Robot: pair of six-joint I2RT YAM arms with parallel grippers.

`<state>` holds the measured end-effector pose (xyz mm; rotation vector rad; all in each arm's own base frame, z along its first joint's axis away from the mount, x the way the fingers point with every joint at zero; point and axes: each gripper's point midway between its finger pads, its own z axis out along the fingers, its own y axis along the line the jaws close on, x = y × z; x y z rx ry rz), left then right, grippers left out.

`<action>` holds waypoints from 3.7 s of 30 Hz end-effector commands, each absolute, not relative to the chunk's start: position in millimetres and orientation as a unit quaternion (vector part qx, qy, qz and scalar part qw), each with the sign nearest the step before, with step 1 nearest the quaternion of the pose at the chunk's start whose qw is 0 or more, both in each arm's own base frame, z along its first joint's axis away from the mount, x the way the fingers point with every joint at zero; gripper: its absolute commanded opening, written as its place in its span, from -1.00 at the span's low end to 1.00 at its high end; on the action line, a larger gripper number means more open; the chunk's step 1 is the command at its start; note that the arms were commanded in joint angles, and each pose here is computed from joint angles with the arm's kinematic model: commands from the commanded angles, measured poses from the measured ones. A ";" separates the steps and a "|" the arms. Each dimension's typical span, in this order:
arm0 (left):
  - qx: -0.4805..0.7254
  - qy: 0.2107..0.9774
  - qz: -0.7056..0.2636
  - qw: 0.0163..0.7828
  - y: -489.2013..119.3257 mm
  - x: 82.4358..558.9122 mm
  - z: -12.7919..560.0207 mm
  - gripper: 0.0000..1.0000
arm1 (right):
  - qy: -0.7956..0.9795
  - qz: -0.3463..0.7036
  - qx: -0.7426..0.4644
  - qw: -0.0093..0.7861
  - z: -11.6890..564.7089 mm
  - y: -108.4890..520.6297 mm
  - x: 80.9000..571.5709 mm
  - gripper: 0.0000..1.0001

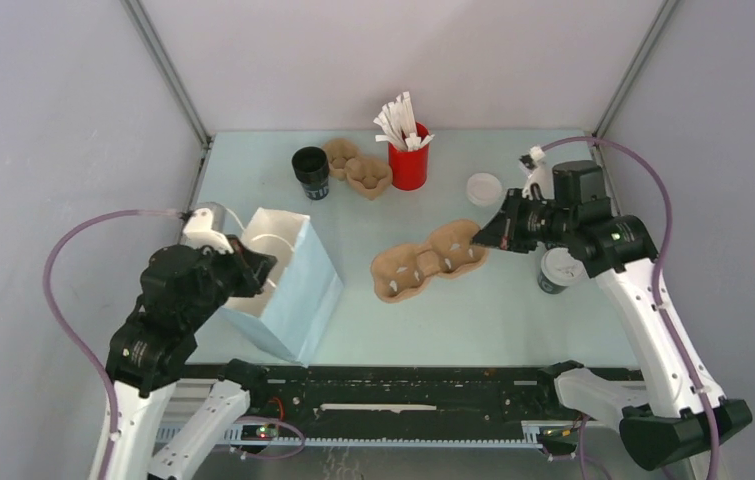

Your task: Pack the takeout coffee

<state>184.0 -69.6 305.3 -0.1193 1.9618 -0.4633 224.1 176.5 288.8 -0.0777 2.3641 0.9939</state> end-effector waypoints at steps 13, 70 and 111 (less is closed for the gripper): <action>0.302 0.761 -0.340 0.463 -294.0 197.8 365.8 -0.99 | 0.869 0.163 0.110 0.453 360.3 55.1 223.6 -1.00; -0.001 0.869 -0.259 0.421 -203.1 355.1 227.7 1.00 | 0.850 0.134 0.110 0.497 389.9 39.4 207.0 -1.00; 0.074 0.762 -0.300 0.569 -208.7 371.1 409.2 -1.00 | 0.845 0.178 0.095 0.495 394.6 57.6 236.4 -1.00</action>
